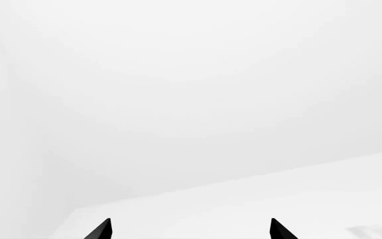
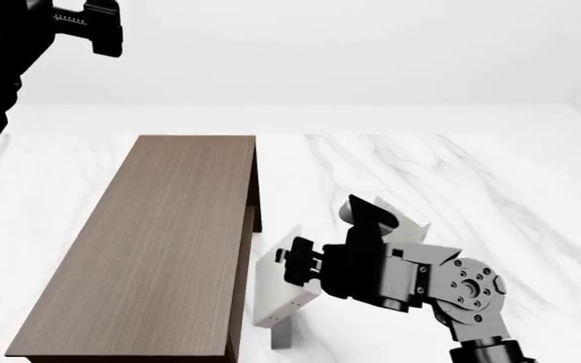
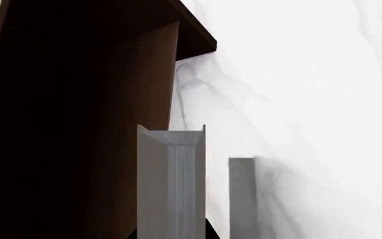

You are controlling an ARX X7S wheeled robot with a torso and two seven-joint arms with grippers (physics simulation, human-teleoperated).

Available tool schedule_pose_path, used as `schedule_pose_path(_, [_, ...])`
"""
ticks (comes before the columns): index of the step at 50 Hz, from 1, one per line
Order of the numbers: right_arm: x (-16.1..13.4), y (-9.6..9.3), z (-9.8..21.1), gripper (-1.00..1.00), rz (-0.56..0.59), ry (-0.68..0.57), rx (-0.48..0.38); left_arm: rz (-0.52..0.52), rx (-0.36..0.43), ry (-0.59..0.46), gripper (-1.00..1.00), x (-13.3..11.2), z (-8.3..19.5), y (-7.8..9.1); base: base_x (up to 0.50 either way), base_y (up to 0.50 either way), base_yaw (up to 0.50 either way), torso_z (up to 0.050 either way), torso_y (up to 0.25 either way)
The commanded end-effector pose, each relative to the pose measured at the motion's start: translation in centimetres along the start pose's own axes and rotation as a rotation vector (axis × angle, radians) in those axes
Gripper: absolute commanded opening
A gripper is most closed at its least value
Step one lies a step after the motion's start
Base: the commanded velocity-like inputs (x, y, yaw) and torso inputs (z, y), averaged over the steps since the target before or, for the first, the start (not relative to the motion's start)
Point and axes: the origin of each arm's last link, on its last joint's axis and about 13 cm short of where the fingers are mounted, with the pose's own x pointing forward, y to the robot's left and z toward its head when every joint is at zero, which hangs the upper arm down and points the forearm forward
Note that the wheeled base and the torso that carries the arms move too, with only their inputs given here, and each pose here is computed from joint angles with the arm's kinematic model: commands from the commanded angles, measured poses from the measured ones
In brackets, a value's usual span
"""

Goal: Pick up the book on the right and place it under the cabinet shelf.

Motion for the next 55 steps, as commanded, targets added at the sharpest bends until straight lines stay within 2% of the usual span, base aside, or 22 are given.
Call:
schedule_pose_path(1, [0.5, 0.0, 0.1, -1.0, 0.056, -0.014, 0.03, 0.0, 0.004, 0.002, 1.0, 0.0, -0.1, 0.0, 0.0, 0.0, 0.0, 0.0, 0.0])
schedule_pose_path(20, [2.3, -1.0, -1.4, -1.0, 0.079, 0.019, 0.061, 0.003, 0.013, 0.003, 1.0, -0.1, -0.2, 0.0, 0.0, 0.0, 0.0, 0.001, 0.001])
schedule_pose_path(35, [3.7, -2.4, -2.4, -1.0, 0.051, 0.039, 0.089, 0.002, 0.018, 0.004, 1.0, -0.1, -0.4, 0.0, 0.0, 0.0, 0.0, 0.0, 0.001])
schedule_pose_path(55, [5.2, -3.2, -3.4, -1.0, 0.044, 0.067, 0.105, -0.001, 0.025, 0.001, 1.0, -0.1, -0.3, -0.1, 0.0, 0.0, 0.0, 0.0, 0.001])
